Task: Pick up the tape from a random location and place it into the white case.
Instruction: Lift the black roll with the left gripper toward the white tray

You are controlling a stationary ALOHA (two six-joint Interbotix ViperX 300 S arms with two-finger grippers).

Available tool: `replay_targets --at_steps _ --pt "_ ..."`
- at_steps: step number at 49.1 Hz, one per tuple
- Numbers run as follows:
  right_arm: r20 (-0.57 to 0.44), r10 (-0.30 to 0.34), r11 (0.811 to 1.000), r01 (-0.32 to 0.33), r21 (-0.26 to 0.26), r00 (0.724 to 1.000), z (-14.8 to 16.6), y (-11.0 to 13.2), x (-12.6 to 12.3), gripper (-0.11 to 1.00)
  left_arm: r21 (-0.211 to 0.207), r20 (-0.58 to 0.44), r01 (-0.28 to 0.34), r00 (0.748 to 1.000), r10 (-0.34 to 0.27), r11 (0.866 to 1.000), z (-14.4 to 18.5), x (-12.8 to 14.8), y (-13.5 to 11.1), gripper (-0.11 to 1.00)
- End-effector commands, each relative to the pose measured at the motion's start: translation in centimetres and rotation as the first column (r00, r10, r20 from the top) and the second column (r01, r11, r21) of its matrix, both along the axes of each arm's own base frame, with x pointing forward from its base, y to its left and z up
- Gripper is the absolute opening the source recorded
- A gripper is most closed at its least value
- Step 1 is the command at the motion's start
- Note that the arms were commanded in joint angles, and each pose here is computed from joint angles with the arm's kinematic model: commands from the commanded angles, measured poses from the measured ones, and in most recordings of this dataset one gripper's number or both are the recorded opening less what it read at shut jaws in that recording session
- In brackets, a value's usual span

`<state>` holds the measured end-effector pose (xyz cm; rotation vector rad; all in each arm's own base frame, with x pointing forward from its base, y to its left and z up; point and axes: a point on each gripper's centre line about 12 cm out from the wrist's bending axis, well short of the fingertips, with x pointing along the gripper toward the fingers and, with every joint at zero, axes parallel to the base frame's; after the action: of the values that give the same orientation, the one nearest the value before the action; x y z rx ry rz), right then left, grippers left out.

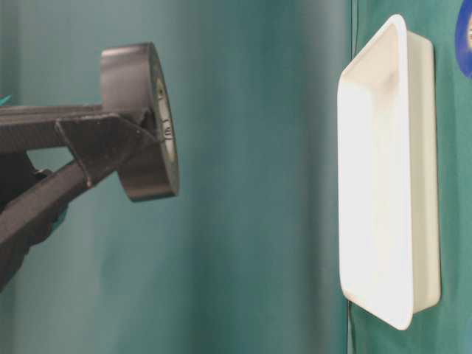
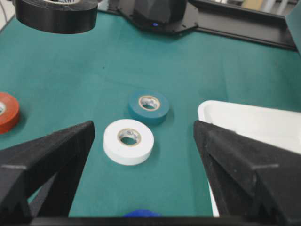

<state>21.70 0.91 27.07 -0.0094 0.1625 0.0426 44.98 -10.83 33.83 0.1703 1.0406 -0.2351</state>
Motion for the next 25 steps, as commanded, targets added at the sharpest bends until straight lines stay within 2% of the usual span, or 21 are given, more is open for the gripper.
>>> replay_targets --at_steps 1,14,25 --pt "0.029 0.003 1.0 -0.003 0.003 1.0 1.1 0.1 0.3 0.92 -0.012 0.068 -0.006 0.998 0.007 1.0 2.8 -0.6 0.5 0.19" --pt "0.026 0.003 1.0 -0.003 0.003 1.0 1.1 0.1 0.3 0.92 -0.008 0.058 -0.055 0.997 0.055 0.998 2.7 -0.4 2.9 0.19" --pt "0.026 0.003 1.0 -0.003 0.003 1.0 1.2 0.1 0.3 0.92 0.01 0.043 -0.121 0.992 0.121 0.993 2.4 -0.8 7.0 0.19"
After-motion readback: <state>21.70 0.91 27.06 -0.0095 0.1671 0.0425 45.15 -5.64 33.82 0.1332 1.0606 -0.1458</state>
